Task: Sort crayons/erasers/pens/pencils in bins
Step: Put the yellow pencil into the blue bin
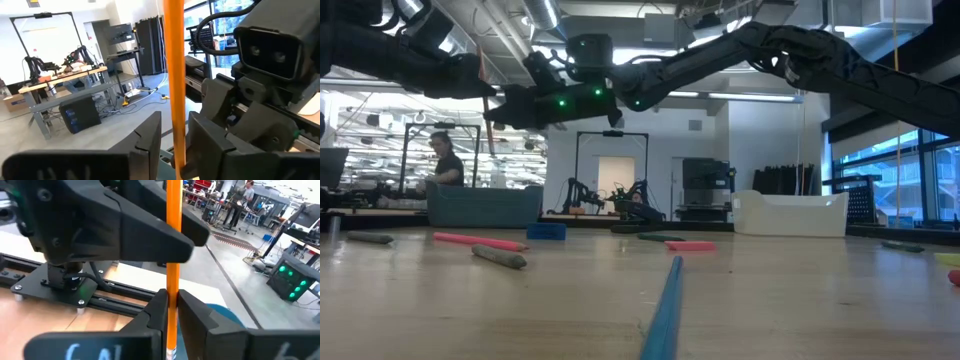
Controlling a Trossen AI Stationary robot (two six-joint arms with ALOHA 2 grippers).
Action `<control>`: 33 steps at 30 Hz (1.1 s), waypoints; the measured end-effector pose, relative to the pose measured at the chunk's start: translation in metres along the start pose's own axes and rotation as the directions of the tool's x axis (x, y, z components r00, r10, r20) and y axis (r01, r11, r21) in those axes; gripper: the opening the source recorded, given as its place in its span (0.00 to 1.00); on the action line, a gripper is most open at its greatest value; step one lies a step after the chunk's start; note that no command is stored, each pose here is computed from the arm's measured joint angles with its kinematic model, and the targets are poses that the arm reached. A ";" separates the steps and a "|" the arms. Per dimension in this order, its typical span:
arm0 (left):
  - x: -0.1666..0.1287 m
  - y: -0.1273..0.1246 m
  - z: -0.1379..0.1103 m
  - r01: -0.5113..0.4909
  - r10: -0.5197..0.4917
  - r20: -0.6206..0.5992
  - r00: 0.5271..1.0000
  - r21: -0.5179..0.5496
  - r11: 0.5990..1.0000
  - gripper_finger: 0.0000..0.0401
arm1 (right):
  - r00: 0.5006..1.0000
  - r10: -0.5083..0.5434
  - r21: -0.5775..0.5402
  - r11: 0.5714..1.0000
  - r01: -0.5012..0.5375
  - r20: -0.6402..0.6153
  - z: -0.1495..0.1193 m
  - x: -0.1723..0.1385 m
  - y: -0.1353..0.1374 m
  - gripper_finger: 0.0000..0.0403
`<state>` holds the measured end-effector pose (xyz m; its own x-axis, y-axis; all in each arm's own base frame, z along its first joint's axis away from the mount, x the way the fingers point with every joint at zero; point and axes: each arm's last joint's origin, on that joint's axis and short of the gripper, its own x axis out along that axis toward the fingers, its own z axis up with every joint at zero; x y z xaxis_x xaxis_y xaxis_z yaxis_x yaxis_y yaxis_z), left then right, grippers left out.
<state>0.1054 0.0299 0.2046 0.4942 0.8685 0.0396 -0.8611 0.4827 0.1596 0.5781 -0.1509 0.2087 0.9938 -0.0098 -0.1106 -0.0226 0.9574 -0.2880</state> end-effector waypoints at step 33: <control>0.022 -0.003 0.066 -0.073 0.134 -0.214 0.968 0.274 0.959 0.01 | 0.971 0.222 0.174 0.963 -0.204 -0.089 0.048 -0.070 -0.077 0.36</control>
<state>0.1265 0.0407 0.2702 0.3371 0.9293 -0.1511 -0.8290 0.3690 0.4203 0.5159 -0.2100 0.2845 0.9504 0.1772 -0.2556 -0.2057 0.9745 -0.0893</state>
